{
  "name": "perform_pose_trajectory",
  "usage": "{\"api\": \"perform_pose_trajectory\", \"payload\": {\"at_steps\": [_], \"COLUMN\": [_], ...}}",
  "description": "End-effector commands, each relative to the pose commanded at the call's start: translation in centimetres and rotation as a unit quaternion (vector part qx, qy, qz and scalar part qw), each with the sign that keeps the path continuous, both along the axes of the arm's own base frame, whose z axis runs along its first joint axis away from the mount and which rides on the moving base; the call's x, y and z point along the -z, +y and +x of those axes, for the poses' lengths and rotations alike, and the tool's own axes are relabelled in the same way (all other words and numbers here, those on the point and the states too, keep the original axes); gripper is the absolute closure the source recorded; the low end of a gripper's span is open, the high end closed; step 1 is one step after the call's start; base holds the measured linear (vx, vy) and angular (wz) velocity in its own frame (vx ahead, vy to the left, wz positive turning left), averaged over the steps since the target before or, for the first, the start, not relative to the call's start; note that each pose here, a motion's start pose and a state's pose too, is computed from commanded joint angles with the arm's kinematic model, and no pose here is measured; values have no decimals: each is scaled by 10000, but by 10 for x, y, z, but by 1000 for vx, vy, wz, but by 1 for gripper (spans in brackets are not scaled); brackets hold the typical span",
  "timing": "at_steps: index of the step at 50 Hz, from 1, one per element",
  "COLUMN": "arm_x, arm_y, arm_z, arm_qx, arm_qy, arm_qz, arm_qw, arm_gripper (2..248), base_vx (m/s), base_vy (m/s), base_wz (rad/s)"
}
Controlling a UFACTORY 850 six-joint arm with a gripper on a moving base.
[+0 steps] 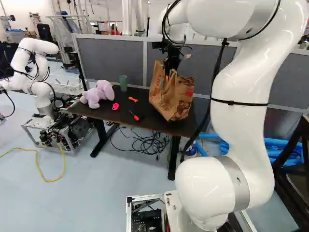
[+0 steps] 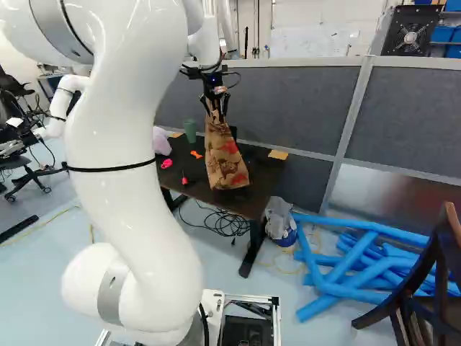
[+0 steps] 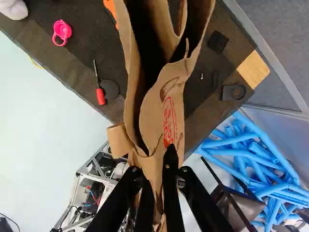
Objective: Pick up the bag on the ground and place it on the table
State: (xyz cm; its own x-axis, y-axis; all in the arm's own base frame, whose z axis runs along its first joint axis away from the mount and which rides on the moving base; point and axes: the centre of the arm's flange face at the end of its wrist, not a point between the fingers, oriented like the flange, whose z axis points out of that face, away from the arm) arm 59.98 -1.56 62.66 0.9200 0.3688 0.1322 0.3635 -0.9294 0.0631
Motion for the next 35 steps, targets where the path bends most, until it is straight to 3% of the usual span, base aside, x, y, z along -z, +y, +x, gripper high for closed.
{"api": "perform_pose_trajectory", "payload": {"at_steps": [35], "arm_x": [44], "arm_y": [3], "arm_z": [32], "arm_qx": [-46], "arm_qy": [298], "arm_qz": [-25], "arm_qw": [9995], "arm_gripper": [229], "base_vx": [0], "base_vy": [0], "base_wz": [0]}}
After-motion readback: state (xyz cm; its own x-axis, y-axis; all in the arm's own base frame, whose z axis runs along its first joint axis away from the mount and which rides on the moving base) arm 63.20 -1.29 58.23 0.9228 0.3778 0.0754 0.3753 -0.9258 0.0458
